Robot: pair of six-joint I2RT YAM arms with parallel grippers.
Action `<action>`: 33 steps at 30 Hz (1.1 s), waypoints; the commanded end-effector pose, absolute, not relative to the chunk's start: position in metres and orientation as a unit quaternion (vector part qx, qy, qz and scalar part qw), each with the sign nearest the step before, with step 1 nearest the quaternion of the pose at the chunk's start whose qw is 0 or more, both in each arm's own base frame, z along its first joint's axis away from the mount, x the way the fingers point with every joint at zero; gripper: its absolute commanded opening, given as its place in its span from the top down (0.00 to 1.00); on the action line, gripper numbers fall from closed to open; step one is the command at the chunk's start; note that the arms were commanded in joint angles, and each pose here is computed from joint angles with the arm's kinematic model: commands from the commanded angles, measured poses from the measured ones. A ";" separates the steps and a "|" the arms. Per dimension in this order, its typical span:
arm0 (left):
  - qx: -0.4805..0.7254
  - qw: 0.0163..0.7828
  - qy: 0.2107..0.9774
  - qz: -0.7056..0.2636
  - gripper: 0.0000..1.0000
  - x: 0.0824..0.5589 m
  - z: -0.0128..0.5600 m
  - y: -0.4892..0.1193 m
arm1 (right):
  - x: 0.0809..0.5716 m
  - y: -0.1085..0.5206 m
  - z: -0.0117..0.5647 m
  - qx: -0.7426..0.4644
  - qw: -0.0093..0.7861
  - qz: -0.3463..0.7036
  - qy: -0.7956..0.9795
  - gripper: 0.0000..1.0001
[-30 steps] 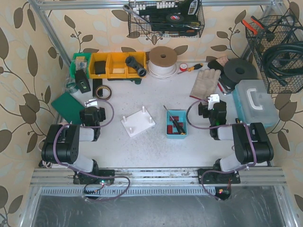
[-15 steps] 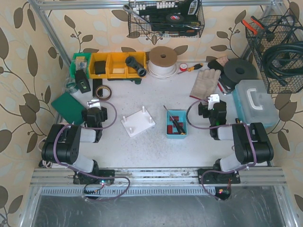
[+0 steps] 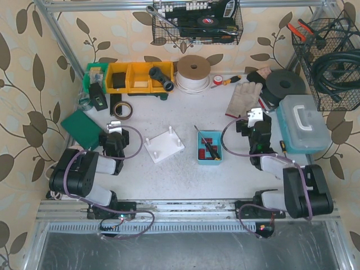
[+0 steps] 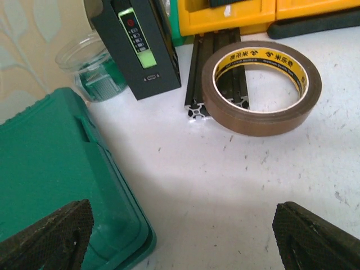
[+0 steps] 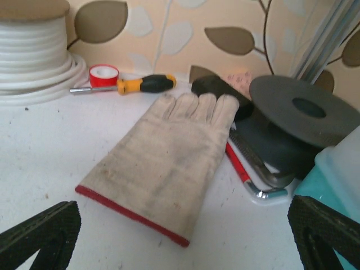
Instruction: Install the large spring
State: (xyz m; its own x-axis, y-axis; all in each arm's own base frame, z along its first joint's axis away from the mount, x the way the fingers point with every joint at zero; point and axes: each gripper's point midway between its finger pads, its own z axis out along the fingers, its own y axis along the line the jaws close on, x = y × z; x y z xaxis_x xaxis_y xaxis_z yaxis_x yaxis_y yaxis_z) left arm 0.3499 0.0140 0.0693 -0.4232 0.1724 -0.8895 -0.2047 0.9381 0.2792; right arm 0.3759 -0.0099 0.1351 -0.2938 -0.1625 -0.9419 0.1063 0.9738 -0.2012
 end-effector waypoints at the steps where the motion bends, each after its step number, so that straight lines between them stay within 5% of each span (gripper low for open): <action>1: -0.026 0.583 0.790 0.187 0.10 0.353 0.103 0.016 | 0.374 -0.011 0.150 -0.016 0.589 -0.134 0.797 0.00; 4: -0.072 0.562 0.779 0.270 0.11 0.354 0.141 0.025 | 0.375 -0.004 0.165 -0.017 0.597 -0.111 0.795 0.00; 8: -0.124 0.499 0.821 0.248 0.10 0.346 0.150 0.032 | 0.368 0.000 0.201 -0.017 0.592 -0.103 0.800 0.00; 12: -0.324 0.430 0.807 0.241 0.10 0.302 0.172 0.056 | 0.346 0.001 0.266 0.053 0.625 -0.035 0.778 0.00; 16: -0.231 0.367 0.881 0.190 0.10 0.313 0.185 0.025 | 0.322 -0.030 0.254 0.230 0.561 -0.002 0.795 0.01; 19: -0.224 0.336 0.900 0.162 0.10 0.301 0.190 0.016 | 0.329 0.003 0.249 0.165 0.539 0.090 0.821 0.01; 24: -0.132 0.337 0.928 -0.089 0.10 0.291 0.172 -0.065 | 0.311 0.062 0.229 0.055 0.451 0.202 0.868 0.09; 33: -0.082 0.344 0.926 -0.130 0.05 0.232 0.152 -0.149 | 0.258 0.121 0.183 -0.059 0.301 0.227 0.924 0.19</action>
